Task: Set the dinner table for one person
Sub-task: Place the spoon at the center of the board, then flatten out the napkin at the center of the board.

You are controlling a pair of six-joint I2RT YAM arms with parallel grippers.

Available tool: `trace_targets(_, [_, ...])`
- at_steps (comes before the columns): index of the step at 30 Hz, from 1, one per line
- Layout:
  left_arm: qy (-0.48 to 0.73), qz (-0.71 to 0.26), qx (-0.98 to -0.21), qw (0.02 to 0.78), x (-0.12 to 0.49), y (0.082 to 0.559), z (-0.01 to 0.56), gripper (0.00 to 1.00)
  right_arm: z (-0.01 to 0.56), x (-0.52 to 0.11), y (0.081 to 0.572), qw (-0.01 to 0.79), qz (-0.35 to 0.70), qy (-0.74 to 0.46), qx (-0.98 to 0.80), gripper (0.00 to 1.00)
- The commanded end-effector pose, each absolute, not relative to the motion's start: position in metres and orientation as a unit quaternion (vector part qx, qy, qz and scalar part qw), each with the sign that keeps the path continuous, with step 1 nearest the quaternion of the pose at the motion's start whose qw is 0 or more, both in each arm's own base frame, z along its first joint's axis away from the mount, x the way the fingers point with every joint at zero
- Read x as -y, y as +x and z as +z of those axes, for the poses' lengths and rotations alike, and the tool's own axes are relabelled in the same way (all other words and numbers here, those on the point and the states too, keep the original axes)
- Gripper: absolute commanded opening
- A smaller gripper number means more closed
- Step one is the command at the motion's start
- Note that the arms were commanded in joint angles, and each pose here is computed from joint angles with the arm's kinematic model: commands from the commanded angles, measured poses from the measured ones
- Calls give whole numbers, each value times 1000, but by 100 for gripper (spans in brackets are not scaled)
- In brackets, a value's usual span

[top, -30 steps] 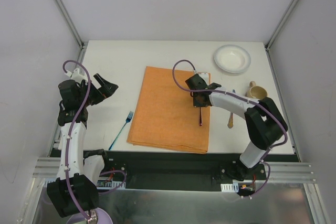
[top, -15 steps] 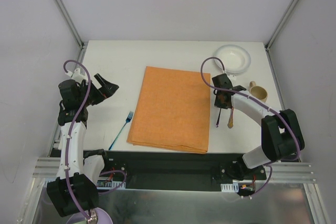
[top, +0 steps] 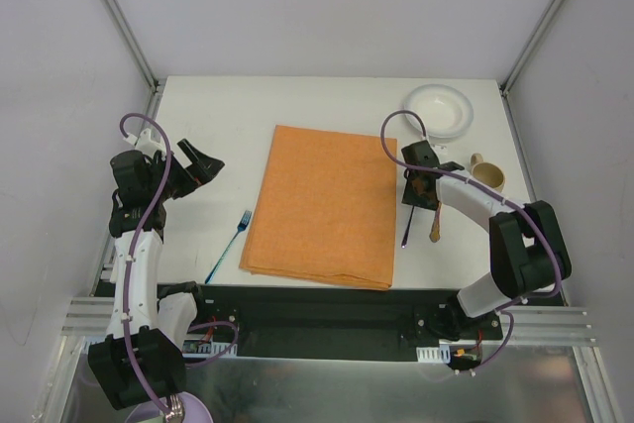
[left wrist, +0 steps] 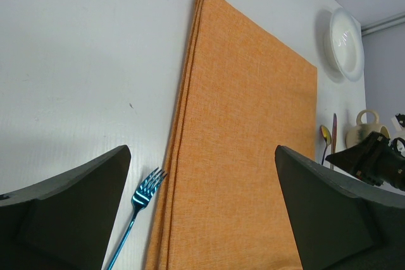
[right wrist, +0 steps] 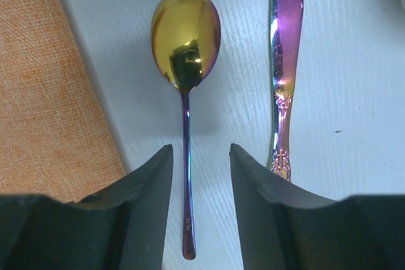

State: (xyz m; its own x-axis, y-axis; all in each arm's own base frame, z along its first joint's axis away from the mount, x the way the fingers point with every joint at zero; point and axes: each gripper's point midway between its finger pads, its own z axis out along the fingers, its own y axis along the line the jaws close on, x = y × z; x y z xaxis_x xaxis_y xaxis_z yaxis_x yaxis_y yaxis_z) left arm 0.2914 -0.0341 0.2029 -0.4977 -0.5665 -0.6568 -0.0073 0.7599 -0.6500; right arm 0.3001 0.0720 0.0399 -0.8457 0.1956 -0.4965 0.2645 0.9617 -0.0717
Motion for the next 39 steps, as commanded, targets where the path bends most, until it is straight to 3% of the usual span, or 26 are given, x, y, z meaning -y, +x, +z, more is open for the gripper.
trace_targets(1, [-161, -301, -806, 483, 35, 293, 210, 99, 49, -65, 298, 267, -73, 144, -950, 48])
trace_targets(11, [-167, -302, -806, 480, 34, 294, 208, 99, 109, -100, 316, 352, -7, 79, -933, 53])
trace_targets(17, [-165, -309, -804, 480, 37, 296, 210, 99, 133, -188, 338, 341, 58, -70, -936, 55])
trace_targets(22, [-159, -314, -799, 488, 39, 293, 217, 99, 151, -276, 399, 349, 77, -133, -925, 56])
trace_targets(31, [-156, -328, -797, 482, 45, 288, 215, 99, 85, -360, 452, 305, 118, -171, -929, 56])
trace_targets(39, [-158, -330, -799, 477, 46, 287, 211, 99, 28, -351, 418, 226, 116, -166, -953, 57])
